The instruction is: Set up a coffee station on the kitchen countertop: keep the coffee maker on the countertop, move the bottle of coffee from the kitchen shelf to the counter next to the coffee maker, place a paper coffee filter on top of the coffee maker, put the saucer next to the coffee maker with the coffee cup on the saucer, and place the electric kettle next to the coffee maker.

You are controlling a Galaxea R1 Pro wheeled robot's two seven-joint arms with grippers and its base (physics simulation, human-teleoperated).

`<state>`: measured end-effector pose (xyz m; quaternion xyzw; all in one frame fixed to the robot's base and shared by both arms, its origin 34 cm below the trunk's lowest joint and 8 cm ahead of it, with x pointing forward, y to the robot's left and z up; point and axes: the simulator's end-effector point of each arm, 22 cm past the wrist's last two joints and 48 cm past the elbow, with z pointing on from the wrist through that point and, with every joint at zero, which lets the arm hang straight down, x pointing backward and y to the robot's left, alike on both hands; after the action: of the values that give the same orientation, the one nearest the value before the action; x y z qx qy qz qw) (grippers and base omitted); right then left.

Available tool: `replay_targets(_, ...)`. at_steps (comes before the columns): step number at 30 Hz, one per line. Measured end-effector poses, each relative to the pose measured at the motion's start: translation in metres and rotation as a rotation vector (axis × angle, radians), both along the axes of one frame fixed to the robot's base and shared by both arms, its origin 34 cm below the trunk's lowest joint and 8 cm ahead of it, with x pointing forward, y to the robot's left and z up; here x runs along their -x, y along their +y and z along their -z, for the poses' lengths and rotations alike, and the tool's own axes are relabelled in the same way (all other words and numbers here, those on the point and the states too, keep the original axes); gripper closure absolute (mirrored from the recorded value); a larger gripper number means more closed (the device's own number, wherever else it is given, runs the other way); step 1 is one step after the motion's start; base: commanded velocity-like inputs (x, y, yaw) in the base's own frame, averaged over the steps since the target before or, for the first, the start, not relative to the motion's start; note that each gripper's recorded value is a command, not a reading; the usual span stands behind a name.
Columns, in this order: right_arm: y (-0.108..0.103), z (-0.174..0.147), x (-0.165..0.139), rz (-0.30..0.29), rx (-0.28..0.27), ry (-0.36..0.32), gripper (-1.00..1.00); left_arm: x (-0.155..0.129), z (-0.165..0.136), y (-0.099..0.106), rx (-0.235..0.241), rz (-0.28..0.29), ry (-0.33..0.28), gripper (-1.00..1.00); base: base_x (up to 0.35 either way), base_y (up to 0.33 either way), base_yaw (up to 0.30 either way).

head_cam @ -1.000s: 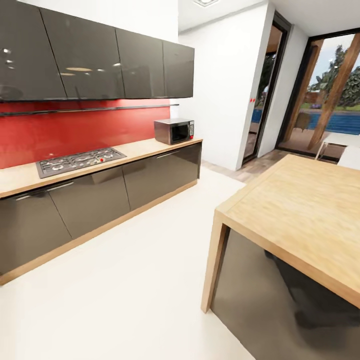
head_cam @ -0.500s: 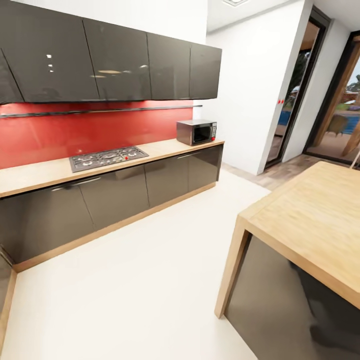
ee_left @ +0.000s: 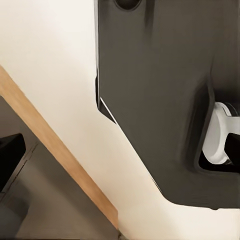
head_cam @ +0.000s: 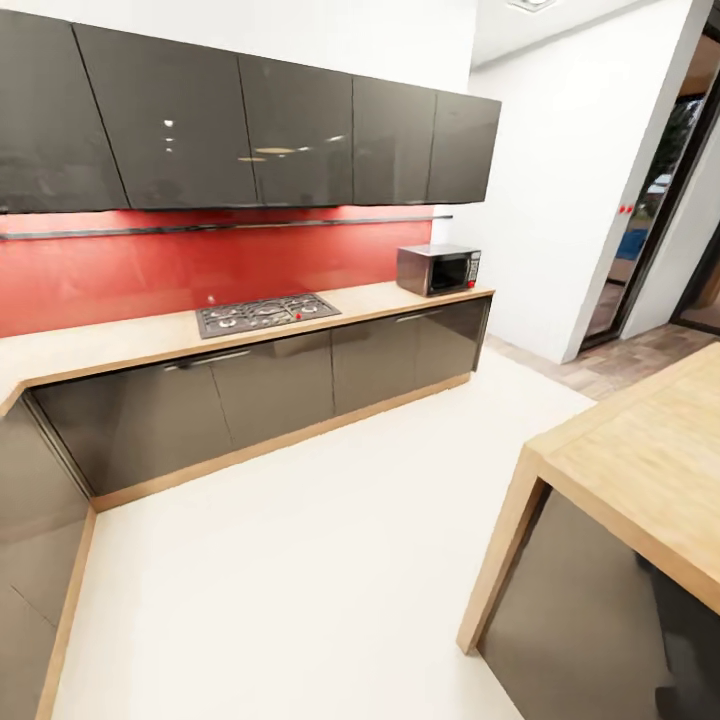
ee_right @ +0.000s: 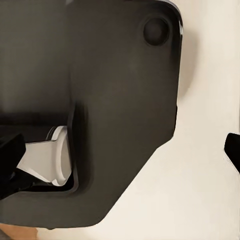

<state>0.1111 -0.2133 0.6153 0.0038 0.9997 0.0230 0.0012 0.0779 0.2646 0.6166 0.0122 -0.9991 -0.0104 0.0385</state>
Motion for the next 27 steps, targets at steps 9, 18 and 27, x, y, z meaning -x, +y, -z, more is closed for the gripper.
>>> replay_targets(9, 0.0, -0.0013, -0.0011, 0.0, 0.0, -0.005, -1.0, -0.0011, -0.0011, -0.0004, 0.001, 0.0, -0.005, -1.0, 0.0, 0.0, 0.279)
replay_targets(18, 0.0, -0.0013, -0.0031, 0.0, 0.0, -0.01, -1.0, -0.0031, -0.0009, -0.0004, 0.0, 0.0, -0.01, -1.0, 0.0, 0.0, 0.279)
replay_targets(27, 0.0, -0.0013, -0.0051, 0.0, 0.0, -0.015, -1.0, -0.0051, -0.0008, -0.0004, 0.0, -0.001, -0.015, -1.0, 0.0, 0.0, 0.279)
